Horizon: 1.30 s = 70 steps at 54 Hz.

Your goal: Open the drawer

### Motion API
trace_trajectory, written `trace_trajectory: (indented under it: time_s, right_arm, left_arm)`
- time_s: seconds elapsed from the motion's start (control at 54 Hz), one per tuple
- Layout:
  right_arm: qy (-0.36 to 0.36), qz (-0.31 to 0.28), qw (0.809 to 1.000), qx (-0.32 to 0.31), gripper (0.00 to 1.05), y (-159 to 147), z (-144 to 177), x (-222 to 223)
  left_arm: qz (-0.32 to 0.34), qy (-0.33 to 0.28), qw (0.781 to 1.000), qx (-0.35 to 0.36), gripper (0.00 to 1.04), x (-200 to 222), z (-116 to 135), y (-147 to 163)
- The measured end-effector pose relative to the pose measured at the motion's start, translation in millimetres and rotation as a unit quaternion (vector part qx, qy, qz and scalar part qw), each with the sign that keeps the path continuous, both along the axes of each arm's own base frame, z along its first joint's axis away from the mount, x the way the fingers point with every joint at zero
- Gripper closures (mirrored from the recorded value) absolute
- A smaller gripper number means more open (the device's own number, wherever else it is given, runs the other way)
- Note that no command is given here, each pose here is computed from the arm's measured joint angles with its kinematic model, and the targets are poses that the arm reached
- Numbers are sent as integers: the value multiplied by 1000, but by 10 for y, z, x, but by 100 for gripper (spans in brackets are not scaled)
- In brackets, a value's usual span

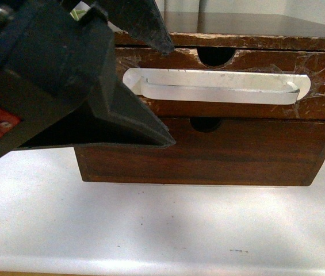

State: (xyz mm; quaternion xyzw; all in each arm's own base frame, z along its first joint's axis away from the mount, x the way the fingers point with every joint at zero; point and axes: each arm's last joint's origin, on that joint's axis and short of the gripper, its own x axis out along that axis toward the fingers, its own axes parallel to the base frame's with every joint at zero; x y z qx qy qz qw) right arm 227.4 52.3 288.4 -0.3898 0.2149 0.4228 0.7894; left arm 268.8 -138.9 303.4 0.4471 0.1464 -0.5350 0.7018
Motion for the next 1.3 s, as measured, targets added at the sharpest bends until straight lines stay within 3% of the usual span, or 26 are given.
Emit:
trace_trajectory:
  time_s: [0.574,1.296]
  right_arm:
    - [15,21,999,20,9,202,-102,347]
    - [19,27,999,27,9,268,-164,474]
  left_arm:
    - [49,26,998,27,6,412,-224,17]
    - [27,53,998,32,6,430,-286,77]
